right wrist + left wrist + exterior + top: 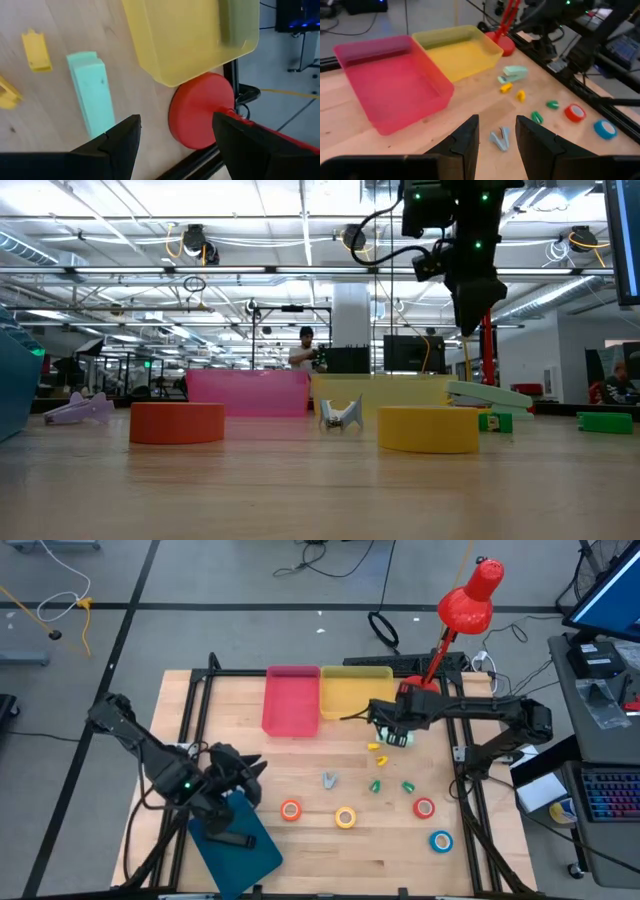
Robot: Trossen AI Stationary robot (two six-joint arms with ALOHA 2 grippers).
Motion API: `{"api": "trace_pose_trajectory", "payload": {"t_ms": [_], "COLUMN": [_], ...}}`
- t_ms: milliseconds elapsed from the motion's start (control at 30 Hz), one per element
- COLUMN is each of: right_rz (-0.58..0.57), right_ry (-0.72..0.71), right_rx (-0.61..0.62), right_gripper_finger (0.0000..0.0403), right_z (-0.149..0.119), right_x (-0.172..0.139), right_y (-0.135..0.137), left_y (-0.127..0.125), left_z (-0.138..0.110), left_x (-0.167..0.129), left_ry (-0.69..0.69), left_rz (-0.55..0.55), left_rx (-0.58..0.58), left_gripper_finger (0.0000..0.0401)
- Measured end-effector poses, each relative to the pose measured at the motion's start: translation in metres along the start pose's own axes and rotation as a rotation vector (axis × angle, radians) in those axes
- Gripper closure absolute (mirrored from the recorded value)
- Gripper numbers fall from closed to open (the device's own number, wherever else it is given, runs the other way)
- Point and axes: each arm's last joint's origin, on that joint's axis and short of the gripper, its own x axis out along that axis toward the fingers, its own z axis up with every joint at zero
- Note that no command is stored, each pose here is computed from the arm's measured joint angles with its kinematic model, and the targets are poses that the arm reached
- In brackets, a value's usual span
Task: Pick and place Stapler, Stapler remover, tape
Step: Put the large light green stapler into the blue bin
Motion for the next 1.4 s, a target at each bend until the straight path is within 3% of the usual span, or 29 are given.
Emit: {"api": "trace_pose_trajectory", "payload": {"t_ms": [167,367,667,900,1067,1233,1400], "right_rz": [0.006,0.133,0.210,0.375,0.393,0.342,0.378], "right_ry": [0.015,0.003,0.001,0.044,0.071,0.102,0.099], "right_rx": [-0.072,-0.116,-0.051,-0.062,-0.074,-0.086,-0.089], "right_gripper_finger": [0.0165,0.0165,0.0165,0.0163,0.0134,0.0090,0.0072], "right_z": [-0.001,0.000,-0.001,-0.008,-0.014,-0.020,-0.022], "right_x": [0.004,0.008,0.015,0.020,0.032,0.043,0.048], "right_y": [-0.006,-0.011,-0.020,-0.015,-0.006,-0.001,0.004], "left_y": [0.001,0.001,0.001,0.001,0.001,0.001,0.001], "left_z": [0.001,0.001,0.001,0.001,0.001,0.001,0.001], "left_x": [0.003,0.003,0.003,0.003,0.003,0.003,0.003], "left_ry": [0.008,0.009,0.011,0.011,0.012,0.011,0.011], "left_rz": [0.009,0.009,0.009,0.009,0.009,0.009,0.009], "left_rx": [0.025,0.064,0.078,0.078,0.078,0.085,0.089], "left_gripper_finger": [0.0274,0.0274,0.0274,0.0274,0.0274,0.0274,0.0274]}}
